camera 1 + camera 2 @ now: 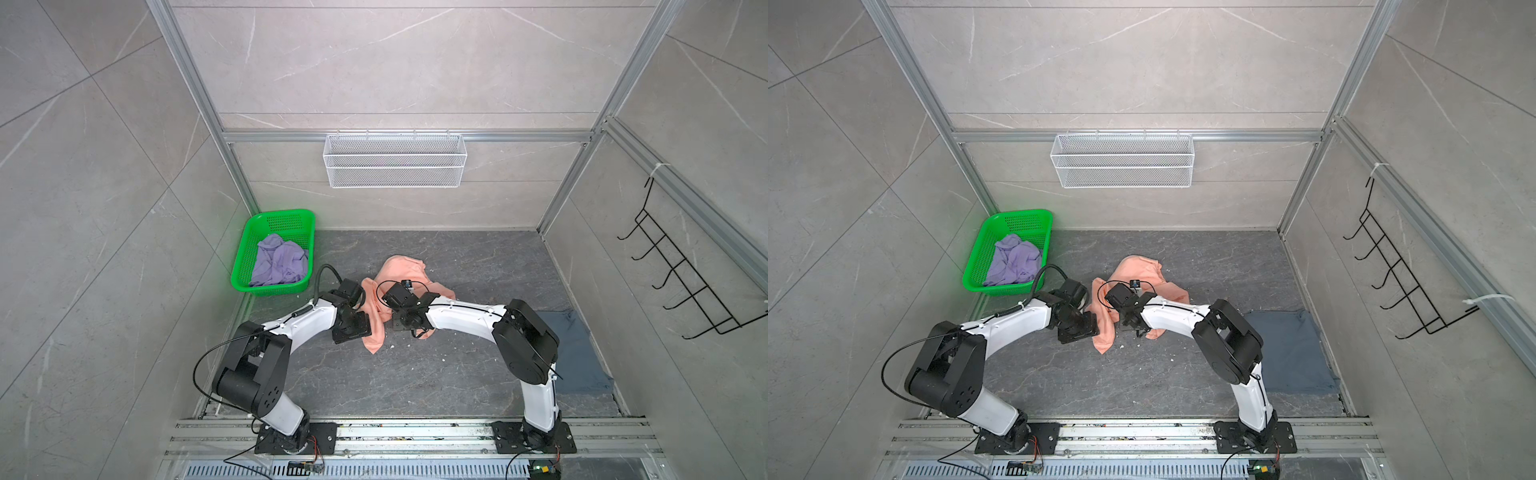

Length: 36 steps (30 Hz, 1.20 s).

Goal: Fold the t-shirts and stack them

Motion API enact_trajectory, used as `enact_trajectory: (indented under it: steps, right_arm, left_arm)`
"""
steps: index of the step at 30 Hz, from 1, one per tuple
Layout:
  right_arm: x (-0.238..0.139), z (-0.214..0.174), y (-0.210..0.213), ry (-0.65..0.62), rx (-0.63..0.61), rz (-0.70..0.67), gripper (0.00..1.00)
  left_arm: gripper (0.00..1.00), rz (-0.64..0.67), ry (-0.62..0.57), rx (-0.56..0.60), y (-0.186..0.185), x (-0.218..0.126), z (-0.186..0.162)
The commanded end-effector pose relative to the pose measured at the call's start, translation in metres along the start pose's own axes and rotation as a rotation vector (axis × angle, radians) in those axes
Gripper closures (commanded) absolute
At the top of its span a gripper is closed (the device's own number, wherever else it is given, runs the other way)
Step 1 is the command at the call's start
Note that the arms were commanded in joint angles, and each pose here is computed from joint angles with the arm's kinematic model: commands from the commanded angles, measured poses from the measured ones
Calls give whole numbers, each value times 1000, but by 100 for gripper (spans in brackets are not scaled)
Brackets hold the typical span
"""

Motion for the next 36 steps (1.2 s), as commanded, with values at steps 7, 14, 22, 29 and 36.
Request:
enact_trajectory:
  steps: [7,14,22,29,36]
  right_arm:
    - [-13,-8,-8,2,-39,9,90]
    - [-15,-19,-16,7,-28,9,65]
    - [-22,-26,-23,-17,-39,19,55]
    - [-9,-17,-13,-22,-55,34,56]
    - [9,-9,-1,-17,-77,34,54]
  left_arm:
    - [27,10,-19,58,-14,-3,-38]
    - [28,97,-3,130,-25,15,-54]
    - [34,188,-2,95,-20,29,-68]
    - [64,273,-35,43,-6,29,-69]
    - [93,304,-78,15,-3,23,-65]
Point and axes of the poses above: each gripper's point midway between its finger pads, its own x axis out along the fingers, its own y axis along the line the jaws close on, z = x × y, the point moved 7 cm from there along -x, back along the fingers, and after that the axes turned 6 degrees about -x, right-handed, at the moved point
